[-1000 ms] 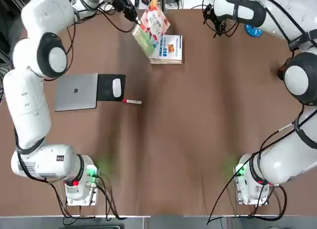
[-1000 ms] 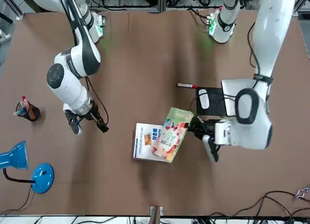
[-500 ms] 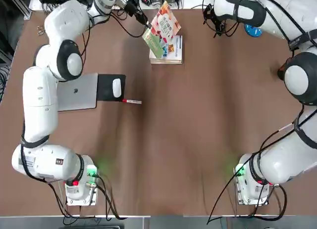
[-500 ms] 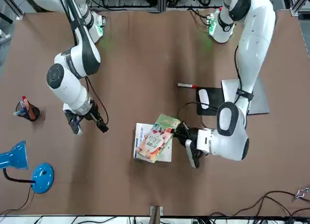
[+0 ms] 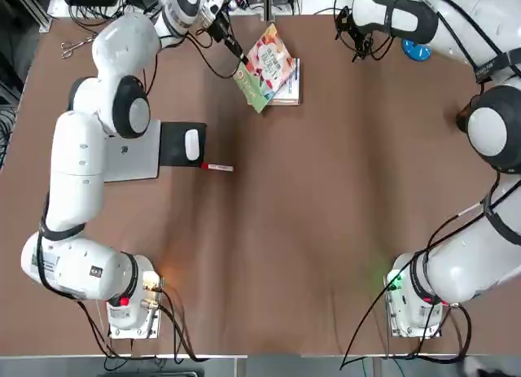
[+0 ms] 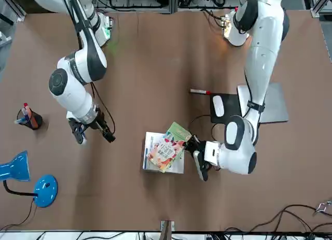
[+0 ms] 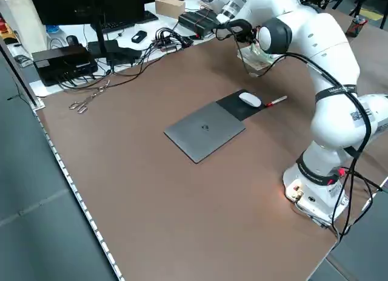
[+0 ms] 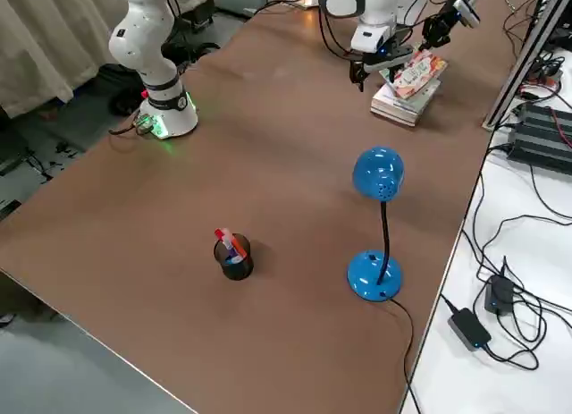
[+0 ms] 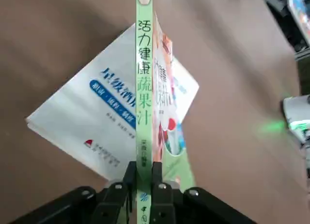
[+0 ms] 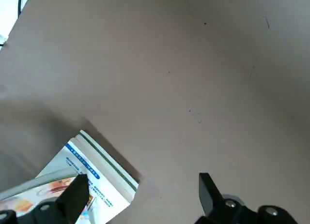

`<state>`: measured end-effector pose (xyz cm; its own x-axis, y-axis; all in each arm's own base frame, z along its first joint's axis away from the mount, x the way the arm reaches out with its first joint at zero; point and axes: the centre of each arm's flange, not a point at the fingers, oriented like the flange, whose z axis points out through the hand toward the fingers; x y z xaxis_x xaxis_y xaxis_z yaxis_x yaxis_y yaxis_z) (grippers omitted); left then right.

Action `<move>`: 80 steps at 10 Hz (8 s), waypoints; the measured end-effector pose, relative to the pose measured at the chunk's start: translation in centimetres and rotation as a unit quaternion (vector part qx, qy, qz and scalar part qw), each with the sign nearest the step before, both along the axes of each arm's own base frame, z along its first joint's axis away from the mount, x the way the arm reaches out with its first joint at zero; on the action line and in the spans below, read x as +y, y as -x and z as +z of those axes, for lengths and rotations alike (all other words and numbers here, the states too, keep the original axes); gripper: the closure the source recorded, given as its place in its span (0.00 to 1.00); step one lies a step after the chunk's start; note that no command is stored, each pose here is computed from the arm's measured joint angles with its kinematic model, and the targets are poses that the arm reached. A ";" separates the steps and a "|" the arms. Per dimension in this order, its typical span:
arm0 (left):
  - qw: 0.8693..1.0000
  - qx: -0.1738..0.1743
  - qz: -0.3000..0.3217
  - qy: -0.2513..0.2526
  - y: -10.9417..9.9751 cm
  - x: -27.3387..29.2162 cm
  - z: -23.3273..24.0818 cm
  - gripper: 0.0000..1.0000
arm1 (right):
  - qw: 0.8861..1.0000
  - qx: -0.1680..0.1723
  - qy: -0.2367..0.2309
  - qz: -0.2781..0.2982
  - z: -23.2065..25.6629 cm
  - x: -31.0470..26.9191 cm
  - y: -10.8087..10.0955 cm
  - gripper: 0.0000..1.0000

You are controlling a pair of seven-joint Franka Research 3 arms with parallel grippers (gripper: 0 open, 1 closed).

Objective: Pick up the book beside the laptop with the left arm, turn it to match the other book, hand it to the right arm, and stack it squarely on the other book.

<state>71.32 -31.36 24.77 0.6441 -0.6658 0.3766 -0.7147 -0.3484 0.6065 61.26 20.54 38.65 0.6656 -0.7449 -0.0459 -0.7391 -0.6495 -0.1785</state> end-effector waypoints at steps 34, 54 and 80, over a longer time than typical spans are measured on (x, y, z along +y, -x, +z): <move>0.962 -0.236 -0.072 -0.117 0.6 -7.9 6.5 0.15 | 0.989 0.017 -0.071 -0.130 2.5 4.6 -3.7 1.00; 0.837 0.039 0.406 -0.365 15.3 25.7 36.4 0.03 | 0.984 -0.039 -0.143 -0.098 -15.5 33.3 2.0 1.00; 0.824 0.023 0.413 -0.386 14.4 27.3 34.3 0.00 | 0.977 -0.123 -0.161 -0.070 -17.7 30.0 -3.8 1.00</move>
<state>56.88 -4.08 59.08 0.9997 -0.0219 0.0091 -0.0219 -0.9997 -0.0051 65.01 50.56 20.90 0.5792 -0.8023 -0.1448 -0.7255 -0.4262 -0.5404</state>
